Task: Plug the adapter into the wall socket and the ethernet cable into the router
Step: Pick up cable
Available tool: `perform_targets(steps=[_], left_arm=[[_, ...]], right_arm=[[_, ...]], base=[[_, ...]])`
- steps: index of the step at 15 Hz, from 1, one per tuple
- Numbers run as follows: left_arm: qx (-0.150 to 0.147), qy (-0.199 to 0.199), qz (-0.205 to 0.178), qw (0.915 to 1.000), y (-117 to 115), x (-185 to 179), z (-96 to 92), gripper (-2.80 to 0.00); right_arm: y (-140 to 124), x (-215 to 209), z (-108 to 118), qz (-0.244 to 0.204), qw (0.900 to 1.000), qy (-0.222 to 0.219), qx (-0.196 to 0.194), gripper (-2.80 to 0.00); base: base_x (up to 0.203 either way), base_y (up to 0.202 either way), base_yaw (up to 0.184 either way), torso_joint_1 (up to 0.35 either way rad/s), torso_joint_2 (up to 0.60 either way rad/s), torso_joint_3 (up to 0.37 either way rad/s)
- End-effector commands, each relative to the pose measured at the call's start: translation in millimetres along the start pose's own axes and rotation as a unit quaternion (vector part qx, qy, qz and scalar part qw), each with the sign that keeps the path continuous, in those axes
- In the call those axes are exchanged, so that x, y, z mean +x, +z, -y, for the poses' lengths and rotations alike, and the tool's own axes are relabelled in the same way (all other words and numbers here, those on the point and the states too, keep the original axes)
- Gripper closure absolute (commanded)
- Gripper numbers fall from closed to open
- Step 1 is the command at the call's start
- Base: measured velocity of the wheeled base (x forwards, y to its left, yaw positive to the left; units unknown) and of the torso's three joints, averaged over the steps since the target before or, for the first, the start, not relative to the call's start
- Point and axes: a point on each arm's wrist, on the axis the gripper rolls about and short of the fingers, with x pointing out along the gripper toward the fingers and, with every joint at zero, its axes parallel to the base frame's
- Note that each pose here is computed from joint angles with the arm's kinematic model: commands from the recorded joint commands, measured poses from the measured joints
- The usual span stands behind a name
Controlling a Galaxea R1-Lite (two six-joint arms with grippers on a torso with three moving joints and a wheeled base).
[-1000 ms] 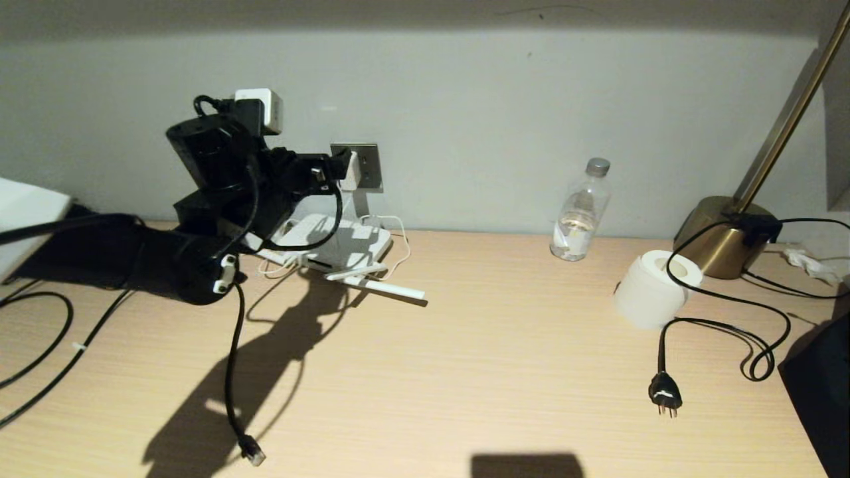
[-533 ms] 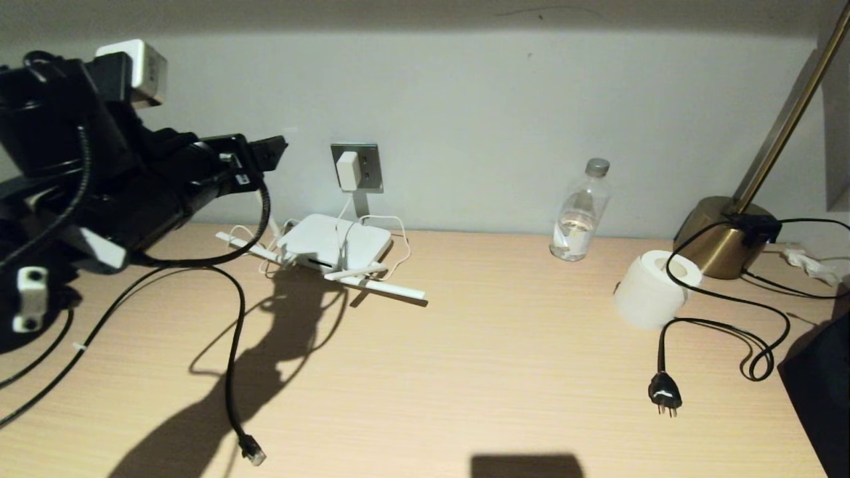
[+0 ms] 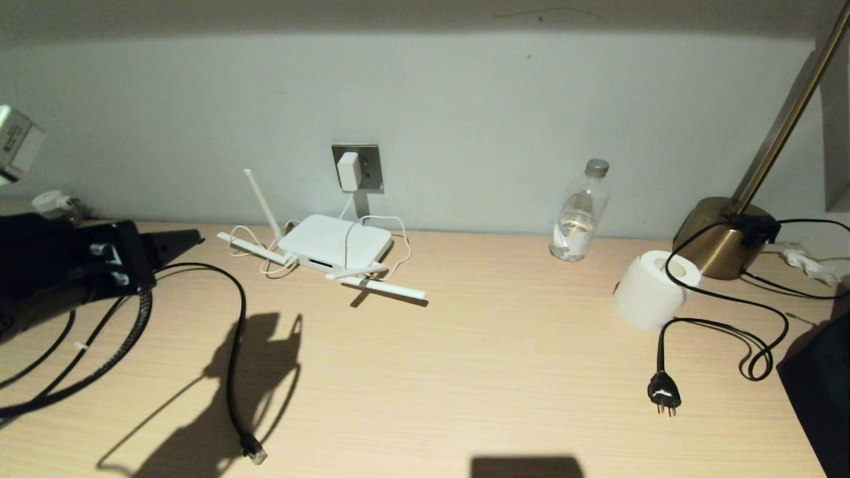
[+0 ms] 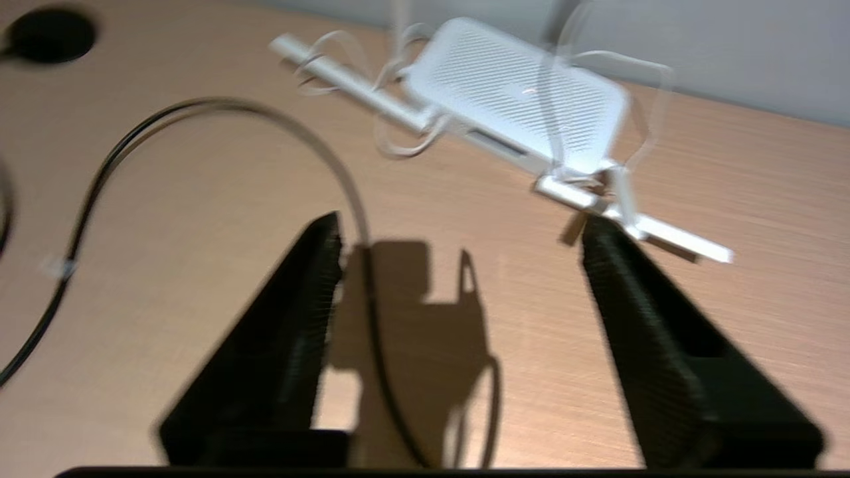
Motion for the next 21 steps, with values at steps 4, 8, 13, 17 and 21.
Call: perform_targets(steps=[4, 8, 13, 17, 21], left_arm=[[-0.095, 0.125, 0.003, 0.9876, -23, -3, -7.3, 0.00], [0.170, -0.044, -0.041, 0.9836, -44, -52, -23.3, 0.00], [0.354, -0.231, -0.180, 0.8883, -78, -75, -30.5, 0.00], [0.442, -0.282, -0.200, 0.8275, -109, -72, -33.1, 0.00], [0.514, -0.307, -0.186, 0.7788, -125, -57, -27.0, 0.00]], right_arm=[[0, 0, 0, -0.001, 1.000, 0.000, 0.000, 0.00], [0, 0, 0, 0.000, 1.000, 0.000, 0.000, 0.00], [0, 0, 0, 0.000, 1.000, 0.000, 0.000, 0.00], [0, 0, 0, -0.001, 1.000, 0.000, 0.000, 0.00], [0, 0, 0, 0.000, 1.000, 0.000, 0.000, 0.00]], base=[[0.000, 0.000, 0.000, 0.000, 0.00, 0.000], [0.000, 0.000, 0.000, 0.000, 0.00, 0.000], [0.000, 0.000, 0.000, 0.000, 0.00, 0.000], [0.000, 0.000, 0.000, 0.000, 0.00, 0.000], [0.000, 0.000, 0.000, 0.000, 0.00, 0.000]])
